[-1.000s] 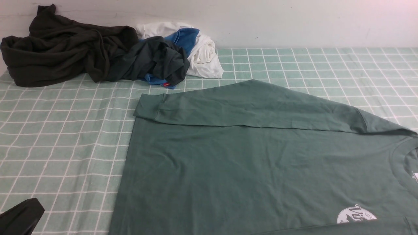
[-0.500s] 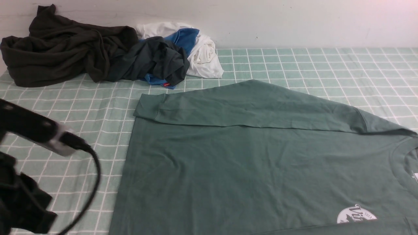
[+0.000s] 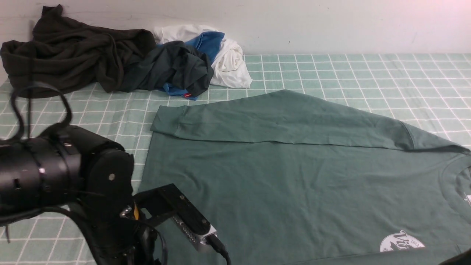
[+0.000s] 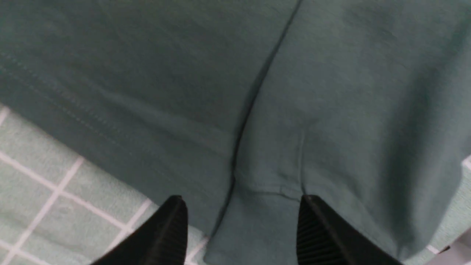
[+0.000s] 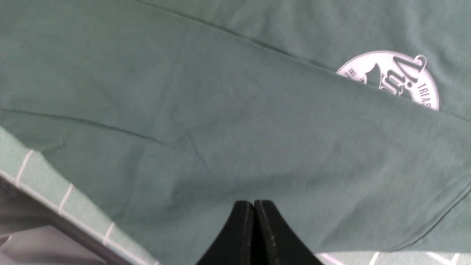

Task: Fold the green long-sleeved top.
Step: Use the left arm to clamp the cuff closest to it, then use the left arm to drag and place the cuff at the centered position on the left edge of the fabric

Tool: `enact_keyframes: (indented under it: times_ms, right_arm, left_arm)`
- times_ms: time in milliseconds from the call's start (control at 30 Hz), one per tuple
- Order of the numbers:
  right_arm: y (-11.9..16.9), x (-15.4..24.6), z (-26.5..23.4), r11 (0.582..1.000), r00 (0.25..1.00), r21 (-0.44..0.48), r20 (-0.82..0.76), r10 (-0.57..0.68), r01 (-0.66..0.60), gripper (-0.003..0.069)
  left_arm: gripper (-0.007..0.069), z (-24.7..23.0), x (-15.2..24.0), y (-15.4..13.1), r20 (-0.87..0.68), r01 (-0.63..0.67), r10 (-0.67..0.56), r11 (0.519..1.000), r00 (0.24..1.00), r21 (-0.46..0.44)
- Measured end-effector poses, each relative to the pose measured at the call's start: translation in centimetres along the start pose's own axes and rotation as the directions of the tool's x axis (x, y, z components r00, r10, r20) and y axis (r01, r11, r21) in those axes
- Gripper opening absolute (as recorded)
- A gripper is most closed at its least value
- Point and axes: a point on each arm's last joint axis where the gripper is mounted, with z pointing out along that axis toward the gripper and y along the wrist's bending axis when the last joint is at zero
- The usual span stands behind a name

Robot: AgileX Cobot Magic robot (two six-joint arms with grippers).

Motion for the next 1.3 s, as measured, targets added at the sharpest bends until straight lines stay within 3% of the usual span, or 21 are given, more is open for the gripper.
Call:
enact_keyframes:
  times_ms: [267, 433, 500, 567, 700, 900, 967, 1067, 1300]
  right_arm:
    - [-0.3, -0.6, 0.0, 1.000, 0.998, 0.030, 0.067, -0.006, 0.004, -0.0014]
    - [-0.4, -0.7, -0.1, 0.999, 0.998, 0.041, 0.068, -0.013, 0.010, -0.0014]
    - [-0.4, -0.7, -0.1, 0.999, 0.998, 0.043, 0.069, -0.014, 0.011, -0.0014]
    - [-0.4, -0.7, -0.1, 0.999, 0.997, 0.044, 0.072, -0.014, 0.011, -0.0014]
    - [-0.5, -0.9, -0.1, 0.998, 0.996, 0.054, 0.086, -0.020, 0.016, -0.0014]
    - [-1.4, -1.3, 0.7, 0.993, 0.999, 0.115, 0.049, -0.009, 0.003, -0.0007]
    - [-2.0, -1.7, 1.7, 0.989, 0.999, 0.139, 0.001, 0.041, -0.041, 0.0024]
    - [-2.4, -2.0, 2.6, 0.986, 0.997, 0.154, -0.031, 0.074, -0.069, 0.0060]
    - [-4.1, -3.0, 4.4, 0.954, 0.988, 0.267, -0.032, 0.150, -0.136, 0.0249]
  left_arm:
    - [0.0356, 4.6, -1.2, 0.7, -0.140, 0.022, -0.014, 0.998, 0.990, 0.053]
    - [0.0206, 4.5, -1.5, 0.3, -0.128, 0.002, 0.011, 0.995, 0.992, 0.102]
    - [0.0095, 4.5, -1.5, -0.1, -0.127, -0.009, 0.028, 0.989, 0.992, 0.151]
    - [0.0031, 4.4, -1.5, -0.3, -0.133, -0.023, 0.047, 0.984, 0.990, 0.176]
    - [0.0019, 3.7, -2.0, -0.2, -0.135, -0.040, 0.064, 0.984, 0.989, 0.176]
    - [0.0019, -0.2, -4.8, 1.2, -0.083, -0.107, 0.112, 0.992, 0.990, 0.065]
    - [0.0019, -3.1, -6.8, 2.2, -0.022, -0.135, 0.134, 0.990, 0.991, -0.035]
    - [0.0019, -4.8, -8.2, 2.9, 0.014, -0.146, 0.148, 0.985, 0.989, -0.094]
    - [0.0019, -7.5, -12.9, 5.4, 0.124, -0.122, 0.147, 0.975, 0.981, -0.186]
